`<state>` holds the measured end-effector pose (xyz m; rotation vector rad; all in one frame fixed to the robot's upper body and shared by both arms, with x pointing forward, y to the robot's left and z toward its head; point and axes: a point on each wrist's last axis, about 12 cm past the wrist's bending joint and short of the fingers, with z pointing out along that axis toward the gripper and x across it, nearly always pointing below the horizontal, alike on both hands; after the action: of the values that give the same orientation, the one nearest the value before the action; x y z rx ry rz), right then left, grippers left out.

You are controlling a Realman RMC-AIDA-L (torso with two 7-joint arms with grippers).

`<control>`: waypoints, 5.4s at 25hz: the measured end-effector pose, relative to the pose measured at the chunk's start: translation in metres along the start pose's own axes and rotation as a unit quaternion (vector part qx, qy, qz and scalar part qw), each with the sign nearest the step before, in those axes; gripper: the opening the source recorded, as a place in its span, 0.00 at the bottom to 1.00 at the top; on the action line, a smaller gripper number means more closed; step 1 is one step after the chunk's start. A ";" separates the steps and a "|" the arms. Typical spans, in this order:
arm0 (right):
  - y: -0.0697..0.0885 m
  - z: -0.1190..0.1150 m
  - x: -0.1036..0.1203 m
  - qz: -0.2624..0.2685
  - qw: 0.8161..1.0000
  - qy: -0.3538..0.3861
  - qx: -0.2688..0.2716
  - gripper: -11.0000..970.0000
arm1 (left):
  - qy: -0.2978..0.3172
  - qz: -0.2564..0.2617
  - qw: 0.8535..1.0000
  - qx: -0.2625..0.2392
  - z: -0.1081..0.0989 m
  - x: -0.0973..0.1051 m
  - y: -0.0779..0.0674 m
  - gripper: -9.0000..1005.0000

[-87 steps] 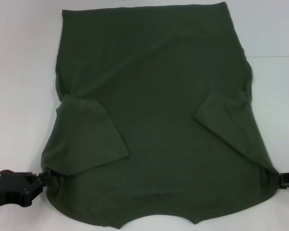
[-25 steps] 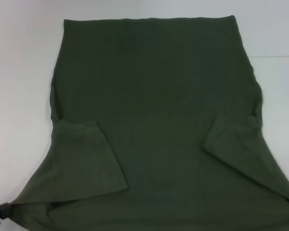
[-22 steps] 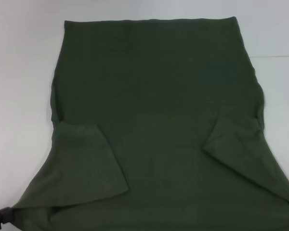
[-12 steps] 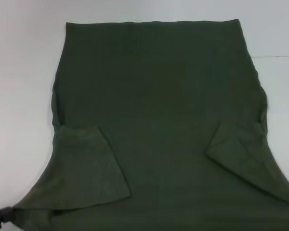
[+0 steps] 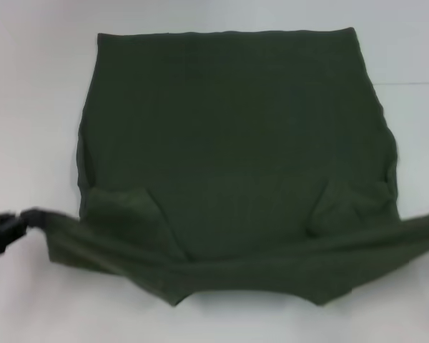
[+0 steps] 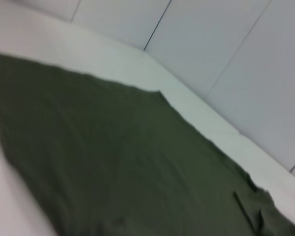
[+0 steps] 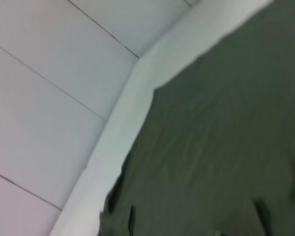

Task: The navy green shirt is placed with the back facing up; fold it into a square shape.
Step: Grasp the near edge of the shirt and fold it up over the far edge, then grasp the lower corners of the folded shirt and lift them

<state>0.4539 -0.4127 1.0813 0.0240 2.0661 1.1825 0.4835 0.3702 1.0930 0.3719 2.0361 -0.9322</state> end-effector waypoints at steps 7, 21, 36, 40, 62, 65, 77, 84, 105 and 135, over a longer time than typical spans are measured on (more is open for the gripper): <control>0.006 0.035 -0.064 -0.056 0.998 -0.032 0.005 0.08 | -0.029 0.027 0.999 0.004 0.053 -0.056 0.006 0.03; 0.014 0.129 -0.154 -0.158 0.976 -0.090 0.120 0.08 | -0.126 0.034 0.988 -0.080 0.141 -0.124 0.012 0.03; 0.003 0.201 -0.127 -0.188 0.947 -0.122 0.232 0.09 | -0.163 0.121 0.963 -0.177 0.217 -0.105 -0.010 0.03; 0.001 0.204 -0.119 -0.187 0.945 -0.122 0.240 0.09 | -0.165 0.122 0.960 -0.190 0.217 -0.096 -0.008 0.03; 0.000 0.203 -0.111 -0.197 0.944 -0.112 0.241 0.23 | -0.166 0.113 0.958 -0.207 0.203 -0.088 0.003 0.31; 0.002 0.196 -0.118 -0.199 0.943 -0.131 0.231 0.36 | -0.188 0.091 0.956 -0.205 0.190 -0.091 0.009 0.37; 0.010 0.166 -0.124 -0.172 0.966 -0.124 0.148 0.72 | -0.241 0.066 0.957 -0.146 0.147 -0.078 0.013 0.73; 0.011 0.134 -0.109 -0.130 0.985 -0.074 0.085 0.71 | -0.221 0.092 0.965 -0.102 0.128 -0.051 0.007 0.77; 0.001 0.105 -0.084 -0.059 0.993 -0.074 0.066 0.71 | -0.085 0.219 0.963 -0.129 0.116 0.018 0.006 0.77; -0.006 0.100 -0.071 -0.041 0.993 -0.080 0.077 0.71 | 0.000 0.252 0.953 -0.170 0.147 0.018 0.012 0.75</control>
<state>0.5678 -0.3684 1.0884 0.1030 1.9925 0.9395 0.5639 0.2700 1.0189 0.6592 1.9181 -0.2633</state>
